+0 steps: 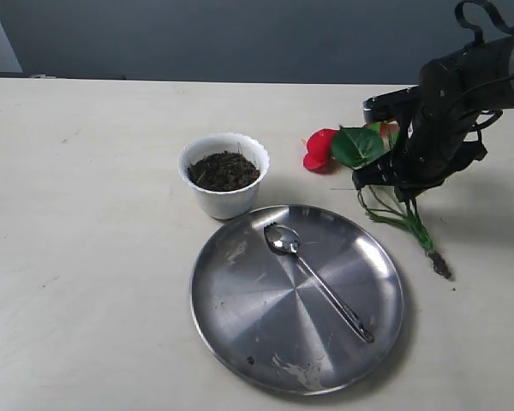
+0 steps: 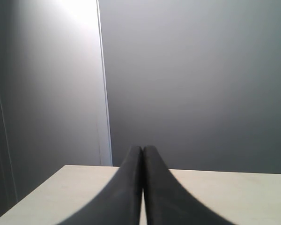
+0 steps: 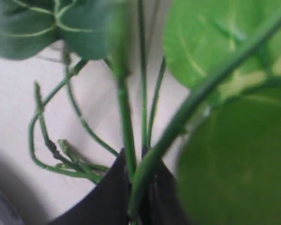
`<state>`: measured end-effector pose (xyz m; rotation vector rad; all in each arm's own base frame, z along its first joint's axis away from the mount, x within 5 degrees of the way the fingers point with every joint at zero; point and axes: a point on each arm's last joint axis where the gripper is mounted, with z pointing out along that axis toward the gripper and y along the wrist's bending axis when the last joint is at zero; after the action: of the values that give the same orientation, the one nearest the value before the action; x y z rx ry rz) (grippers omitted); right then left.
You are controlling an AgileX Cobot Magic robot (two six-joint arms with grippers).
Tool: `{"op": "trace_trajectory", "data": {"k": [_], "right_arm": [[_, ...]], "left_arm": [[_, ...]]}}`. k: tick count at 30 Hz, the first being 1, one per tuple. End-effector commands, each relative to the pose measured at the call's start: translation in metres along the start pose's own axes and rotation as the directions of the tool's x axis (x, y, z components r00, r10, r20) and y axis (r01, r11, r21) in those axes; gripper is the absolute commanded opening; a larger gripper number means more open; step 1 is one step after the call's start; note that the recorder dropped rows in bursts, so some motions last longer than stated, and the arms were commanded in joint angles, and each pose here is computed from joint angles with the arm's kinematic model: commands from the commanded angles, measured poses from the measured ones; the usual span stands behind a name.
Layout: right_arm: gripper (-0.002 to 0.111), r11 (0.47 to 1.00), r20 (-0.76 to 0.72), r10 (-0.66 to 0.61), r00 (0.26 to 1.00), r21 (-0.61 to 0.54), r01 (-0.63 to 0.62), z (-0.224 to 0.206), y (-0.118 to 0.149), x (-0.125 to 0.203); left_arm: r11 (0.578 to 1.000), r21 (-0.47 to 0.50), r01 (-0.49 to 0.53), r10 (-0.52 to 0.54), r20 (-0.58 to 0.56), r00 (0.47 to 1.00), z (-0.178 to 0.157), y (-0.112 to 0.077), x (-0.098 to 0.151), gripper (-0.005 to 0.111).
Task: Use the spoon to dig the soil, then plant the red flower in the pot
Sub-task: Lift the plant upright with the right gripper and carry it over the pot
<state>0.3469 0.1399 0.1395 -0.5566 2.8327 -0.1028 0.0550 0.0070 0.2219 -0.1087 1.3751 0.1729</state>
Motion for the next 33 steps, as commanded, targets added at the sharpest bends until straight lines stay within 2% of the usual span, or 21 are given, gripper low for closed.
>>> {"op": "trace_trajectory", "data": {"k": [1,6,10,15,21,27,33], "right_arm": [[0.0,1.0,0.025,-0.031,0.999,0.007,0.03,-0.007,-0.003,-0.002],[0.0,1.0,0.081,-0.02,0.997,-0.008,0.02,-0.026,-0.004,-0.005],[-0.001,1.0,0.236,-0.007,0.972,-0.022,0.012,-0.058,-0.007,-0.005],[-0.001,0.995,0.453,0.073,0.889,-0.094,-0.034,-0.103,-0.007,0.0],[-0.001,0.972,0.671,0.213,0.71,-0.222,-0.082,-0.13,-0.002,0.009],[-0.001,0.96,0.833,0.196,0.518,-0.271,0.073,-0.139,0.041,0.011],[-0.001,0.912,0.915,0.215,0.34,-0.313,0.264,-0.143,0.091,0.007]], "left_arm": [[1.0,0.012,0.006,-0.006,0.01,1.0,0.0,-0.001,-0.002,0.0],[1.0,0.012,0.006,-0.006,0.01,1.0,0.0,-0.001,-0.002,0.0],[1.0,0.012,0.006,-0.006,0.01,1.0,0.0,-0.001,-0.002,0.0],[1.0,0.012,0.006,-0.006,0.01,1.0,0.0,-0.001,-0.002,0.0],[1.0,0.012,0.006,-0.006,0.01,1.0,0.0,-0.001,-0.002,0.0],[1.0,0.012,0.006,-0.006,0.01,1.0,0.0,-0.001,-0.002,0.0],[1.0,0.012,0.006,-0.006,0.01,1.0,0.0,-0.001,-0.002,0.0]]}}
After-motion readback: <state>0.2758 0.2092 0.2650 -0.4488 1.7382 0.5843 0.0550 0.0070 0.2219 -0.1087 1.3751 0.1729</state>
